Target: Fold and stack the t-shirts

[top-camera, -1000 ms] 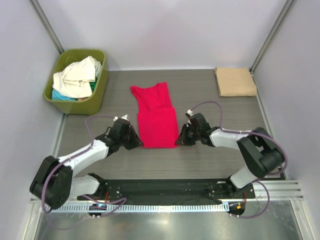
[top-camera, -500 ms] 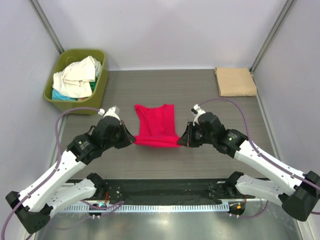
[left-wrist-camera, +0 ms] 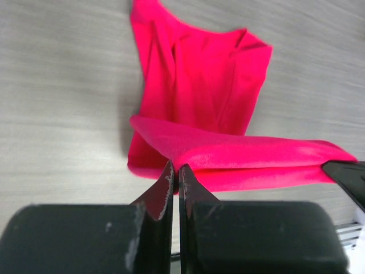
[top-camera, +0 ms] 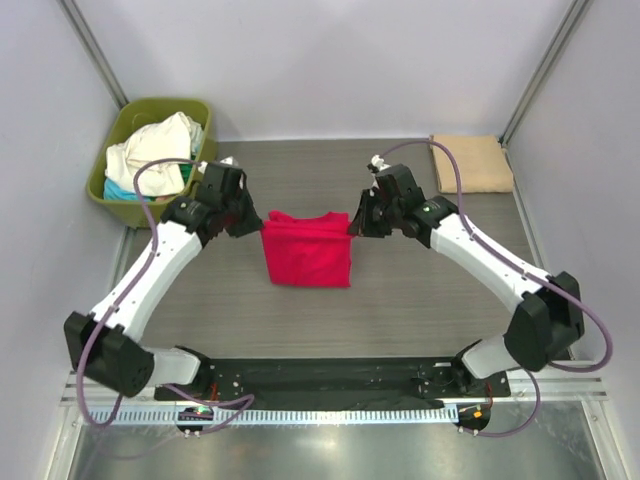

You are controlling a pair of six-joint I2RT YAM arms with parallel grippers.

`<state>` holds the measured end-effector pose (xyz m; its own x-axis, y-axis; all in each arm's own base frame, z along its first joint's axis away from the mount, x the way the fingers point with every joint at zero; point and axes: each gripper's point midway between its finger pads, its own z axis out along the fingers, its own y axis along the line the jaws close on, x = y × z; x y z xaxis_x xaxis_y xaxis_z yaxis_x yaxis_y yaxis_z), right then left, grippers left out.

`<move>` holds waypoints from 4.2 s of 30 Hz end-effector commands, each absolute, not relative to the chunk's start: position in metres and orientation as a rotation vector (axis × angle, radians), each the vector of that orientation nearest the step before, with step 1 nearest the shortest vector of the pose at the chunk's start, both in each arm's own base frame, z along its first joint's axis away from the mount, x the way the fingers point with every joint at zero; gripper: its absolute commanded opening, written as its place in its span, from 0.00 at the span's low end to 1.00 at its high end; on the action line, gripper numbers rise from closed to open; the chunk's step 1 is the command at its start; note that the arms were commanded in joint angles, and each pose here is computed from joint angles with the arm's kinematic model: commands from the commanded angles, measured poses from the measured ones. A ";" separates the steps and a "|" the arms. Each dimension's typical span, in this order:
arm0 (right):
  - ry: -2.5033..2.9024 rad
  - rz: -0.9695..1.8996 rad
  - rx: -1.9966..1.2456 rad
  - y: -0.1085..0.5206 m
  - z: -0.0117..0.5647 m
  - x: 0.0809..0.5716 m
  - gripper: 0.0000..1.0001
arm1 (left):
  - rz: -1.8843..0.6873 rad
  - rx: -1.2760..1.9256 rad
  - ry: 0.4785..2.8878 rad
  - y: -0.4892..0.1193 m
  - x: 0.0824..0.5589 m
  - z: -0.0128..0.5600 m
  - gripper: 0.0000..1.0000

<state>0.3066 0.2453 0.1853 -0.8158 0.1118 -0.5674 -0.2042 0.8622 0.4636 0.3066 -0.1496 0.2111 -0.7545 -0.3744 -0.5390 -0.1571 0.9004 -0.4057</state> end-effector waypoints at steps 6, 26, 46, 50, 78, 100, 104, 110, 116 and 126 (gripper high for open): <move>2.472 0.509 -0.050 0.214 0.162 0.374 0.01 | -0.379 -0.382 2.417 -0.132 0.395 0.205 0.00; 2.540 0.637 -0.003 0.234 0.103 0.480 0.10 | -0.298 -0.470 2.603 -0.108 0.513 0.112 0.00; 2.444 0.892 -0.062 0.220 0.087 0.337 0.68 | -0.381 -0.547 2.485 -0.123 0.361 0.106 0.61; 2.429 0.967 -0.168 0.239 0.075 0.313 0.64 | -0.469 -0.481 2.507 -0.133 0.337 0.079 0.60; 2.438 0.919 -0.321 0.277 0.030 0.341 0.10 | -0.607 -0.424 2.579 -0.162 0.319 0.003 0.00; 2.410 0.754 -0.233 0.233 0.058 0.324 0.01 | -0.285 -0.467 2.516 -0.109 0.318 0.056 0.01; 2.490 0.780 -0.288 0.241 0.043 0.299 0.58 | -0.345 -0.481 2.563 -0.116 0.303 0.057 0.52; 2.382 0.794 -0.213 0.241 0.086 0.321 1.00 | -0.435 -0.426 2.505 -0.119 0.284 0.133 0.78; 2.298 0.857 -0.160 0.246 0.116 0.382 1.00 | -0.279 -0.235 2.468 -0.091 0.260 0.200 0.87; 2.359 0.947 -0.089 0.256 0.052 0.477 1.00 | -0.118 -0.259 2.318 -0.056 0.253 0.201 0.88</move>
<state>0.4669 0.2460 0.0636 -0.7990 0.1496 -0.5824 -0.2604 0.7869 0.5595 0.2503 -0.0656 0.1972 -0.6945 -0.2502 -0.6746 -0.1457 0.9671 -0.2087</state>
